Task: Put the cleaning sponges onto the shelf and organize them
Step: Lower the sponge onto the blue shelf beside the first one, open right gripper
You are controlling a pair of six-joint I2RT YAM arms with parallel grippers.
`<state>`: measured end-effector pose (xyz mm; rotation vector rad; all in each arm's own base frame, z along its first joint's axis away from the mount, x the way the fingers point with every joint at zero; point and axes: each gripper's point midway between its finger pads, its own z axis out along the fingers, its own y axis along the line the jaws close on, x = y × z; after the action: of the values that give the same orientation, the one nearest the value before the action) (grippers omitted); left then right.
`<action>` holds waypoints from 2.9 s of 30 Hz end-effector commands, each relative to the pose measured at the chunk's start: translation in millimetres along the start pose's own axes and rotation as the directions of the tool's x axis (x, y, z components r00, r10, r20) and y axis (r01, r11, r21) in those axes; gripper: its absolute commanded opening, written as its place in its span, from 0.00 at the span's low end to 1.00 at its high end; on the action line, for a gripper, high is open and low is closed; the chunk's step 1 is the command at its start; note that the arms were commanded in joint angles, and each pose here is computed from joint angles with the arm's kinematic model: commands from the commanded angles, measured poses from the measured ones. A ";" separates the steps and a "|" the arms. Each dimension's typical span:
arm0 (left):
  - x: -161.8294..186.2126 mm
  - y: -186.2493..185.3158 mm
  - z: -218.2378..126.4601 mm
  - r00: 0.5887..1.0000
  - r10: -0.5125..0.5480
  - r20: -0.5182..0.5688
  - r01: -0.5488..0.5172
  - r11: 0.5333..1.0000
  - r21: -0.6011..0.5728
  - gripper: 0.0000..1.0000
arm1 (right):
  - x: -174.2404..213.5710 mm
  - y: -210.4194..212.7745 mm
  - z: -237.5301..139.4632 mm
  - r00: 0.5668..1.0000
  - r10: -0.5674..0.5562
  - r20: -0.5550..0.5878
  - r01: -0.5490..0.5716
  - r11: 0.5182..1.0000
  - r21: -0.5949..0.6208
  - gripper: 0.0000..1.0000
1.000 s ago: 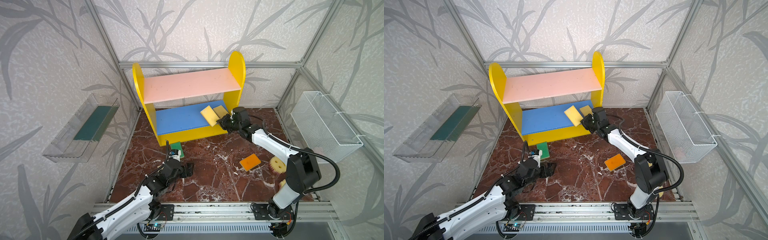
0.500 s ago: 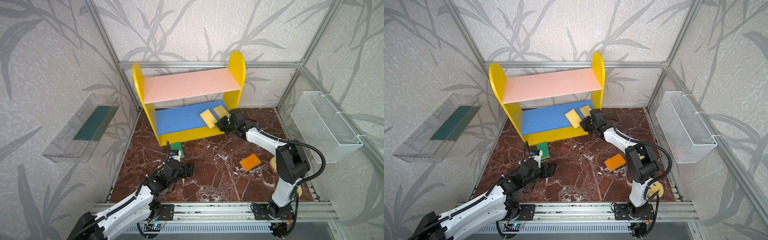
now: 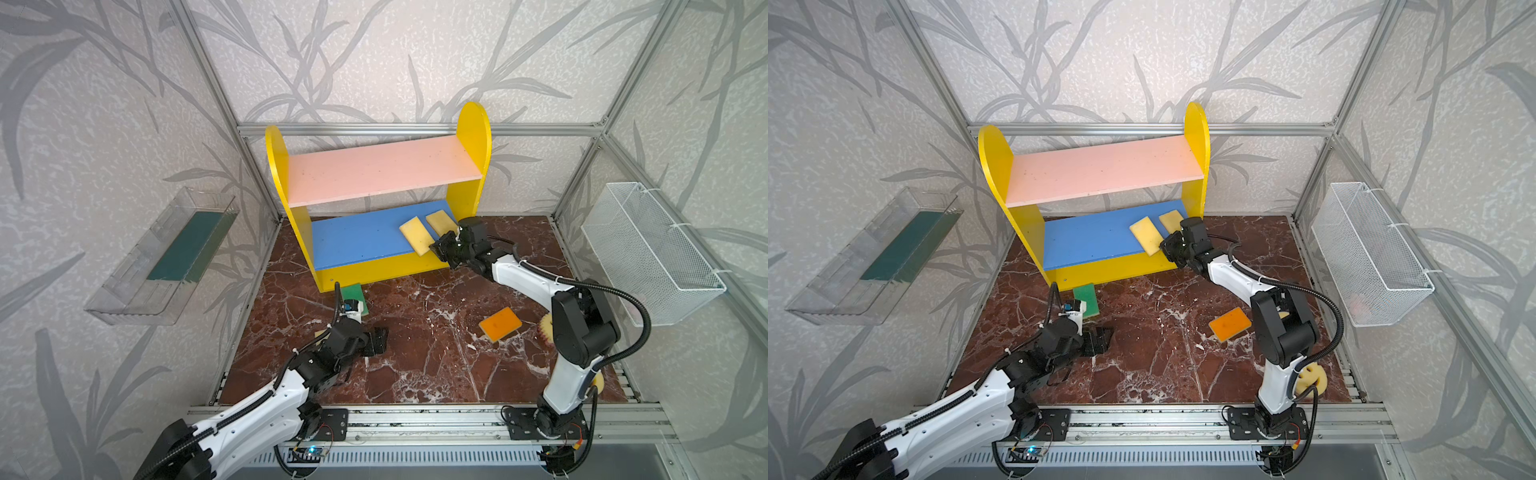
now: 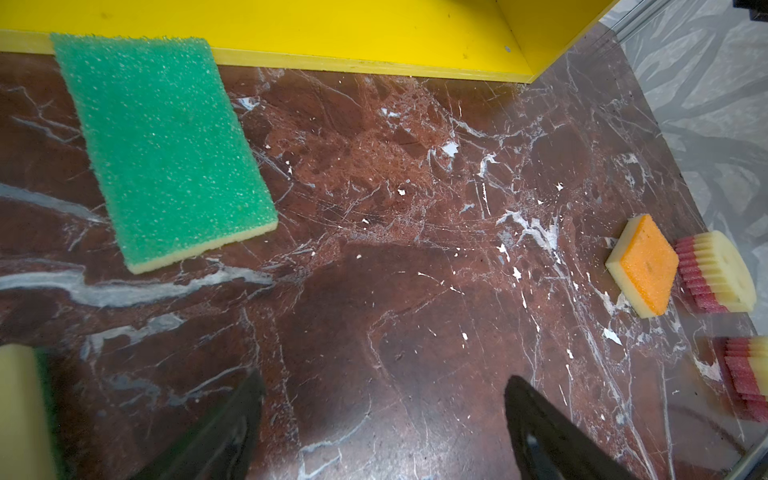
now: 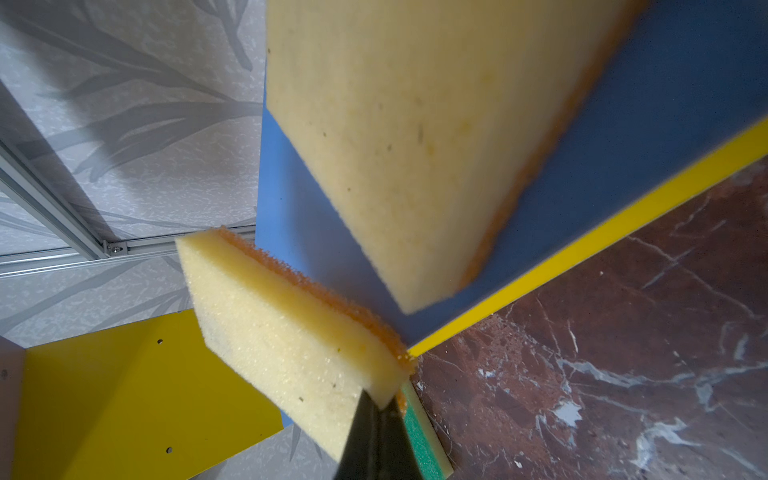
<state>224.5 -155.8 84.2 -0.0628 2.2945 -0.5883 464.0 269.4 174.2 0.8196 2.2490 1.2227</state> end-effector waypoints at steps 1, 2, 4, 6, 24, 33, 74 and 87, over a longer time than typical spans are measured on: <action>-3.2 -0.8 1.0 1.000 0.000 0.016 0.000 1.000 0.007 0.92 | -32.7 21.6 -6.7 0.997 0.005 0.076 0.000 0.998 -0.066 0.00; -3.0 -1.1 0.9 1.000 -0.001 0.015 0.001 1.000 0.008 0.92 | -33.9 23.0 -6.9 0.997 0.005 0.075 0.000 0.998 -0.070 0.00; -3.3 -0.9 0.5 1.000 -0.002 0.018 0.002 1.000 0.009 0.92 | -34.3 26.3 -7.0 0.997 -0.005 0.075 0.010 0.998 -0.069 0.00; -3.0 -0.4 0.2 1.000 -0.002 0.018 0.002 1.000 0.007 0.92 | -35.2 29.3 -8.1 0.997 -0.014 0.077 0.019 0.998 -0.068 0.01; -5.2 -3.3 -1.7 1.000 -0.003 0.019 0.003 1.000 0.016 0.92 | -36.0 32.4 -15.2 0.996 -0.032 0.089 0.040 0.996 -0.086 0.42; -26.2 -20.7 -9.1 0.999 -0.011 0.051 0.009 0.999 0.053 0.92 | -30.8 30.5 -17.6 0.995 -0.064 0.080 0.071 0.993 -0.090 0.55; -62.5 -59.5 1.3 0.998 -0.041 0.048 0.036 0.994 0.102 0.92 | -24.9 45.2 -5.7 0.980 -0.178 0.090 0.192 0.963 -0.188 0.57; -63.9 -59.0 -1.5 0.998 -0.047 0.048 0.043 0.994 0.096 0.92 | -15.4 53.4 -9.2 0.960 -0.267 0.080 0.278 0.931 -0.235 0.58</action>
<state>257.2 -193.6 136.9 -0.0543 2.2493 -0.6887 479.8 282.0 207.9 0.5152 2.1154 1.3037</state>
